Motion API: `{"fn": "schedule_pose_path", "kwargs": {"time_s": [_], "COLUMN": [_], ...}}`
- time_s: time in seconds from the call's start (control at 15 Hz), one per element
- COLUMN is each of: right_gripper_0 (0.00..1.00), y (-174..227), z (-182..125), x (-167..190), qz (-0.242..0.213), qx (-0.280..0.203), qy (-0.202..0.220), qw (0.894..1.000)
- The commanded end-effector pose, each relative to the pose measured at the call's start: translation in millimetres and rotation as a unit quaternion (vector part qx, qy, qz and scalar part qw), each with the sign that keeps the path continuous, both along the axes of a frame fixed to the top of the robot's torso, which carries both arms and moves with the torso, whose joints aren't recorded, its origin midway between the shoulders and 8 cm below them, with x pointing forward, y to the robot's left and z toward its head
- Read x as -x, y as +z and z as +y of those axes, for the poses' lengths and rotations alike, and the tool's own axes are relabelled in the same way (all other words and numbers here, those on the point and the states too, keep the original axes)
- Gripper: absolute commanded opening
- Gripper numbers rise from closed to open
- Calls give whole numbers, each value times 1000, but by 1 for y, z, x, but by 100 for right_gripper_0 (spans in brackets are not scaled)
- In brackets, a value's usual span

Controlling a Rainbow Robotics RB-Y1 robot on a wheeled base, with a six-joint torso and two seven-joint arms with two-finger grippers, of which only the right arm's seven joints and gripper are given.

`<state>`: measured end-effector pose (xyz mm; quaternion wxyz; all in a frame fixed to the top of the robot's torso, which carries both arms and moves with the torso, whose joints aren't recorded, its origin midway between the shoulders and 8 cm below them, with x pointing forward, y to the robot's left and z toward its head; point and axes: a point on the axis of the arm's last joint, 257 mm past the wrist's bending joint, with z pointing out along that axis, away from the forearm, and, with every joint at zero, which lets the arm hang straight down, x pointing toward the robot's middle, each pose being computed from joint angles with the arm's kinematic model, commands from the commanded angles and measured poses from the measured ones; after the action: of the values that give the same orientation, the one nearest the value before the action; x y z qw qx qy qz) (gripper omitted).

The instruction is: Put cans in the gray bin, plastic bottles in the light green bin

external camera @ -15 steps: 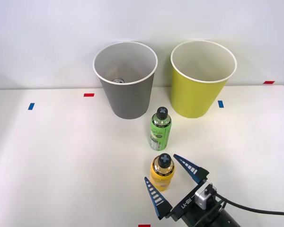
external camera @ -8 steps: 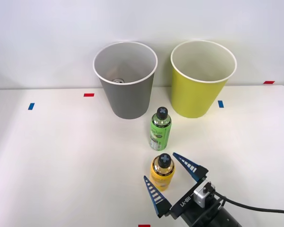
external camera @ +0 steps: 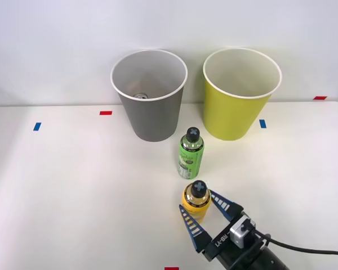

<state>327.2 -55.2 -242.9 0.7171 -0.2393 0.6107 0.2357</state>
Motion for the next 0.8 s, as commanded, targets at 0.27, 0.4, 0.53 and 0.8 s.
{"fn": "schedule_pose_path", "kwargs": {"time_s": [0.27, 0.4, 0.53, 0.8], "right_gripper_0": [0, 0, 0, 0], "y": [2, 3, 5, 29], "z": [7, 8, 4, -22], "x": [2, 2, 3, 10], "qz": [-2, -1, 2, -2], "qx": [-6, -9, -22, -33], "qy": [1, 0, -11, -43], "qw": [1000, 1000, 1000, 999]}}
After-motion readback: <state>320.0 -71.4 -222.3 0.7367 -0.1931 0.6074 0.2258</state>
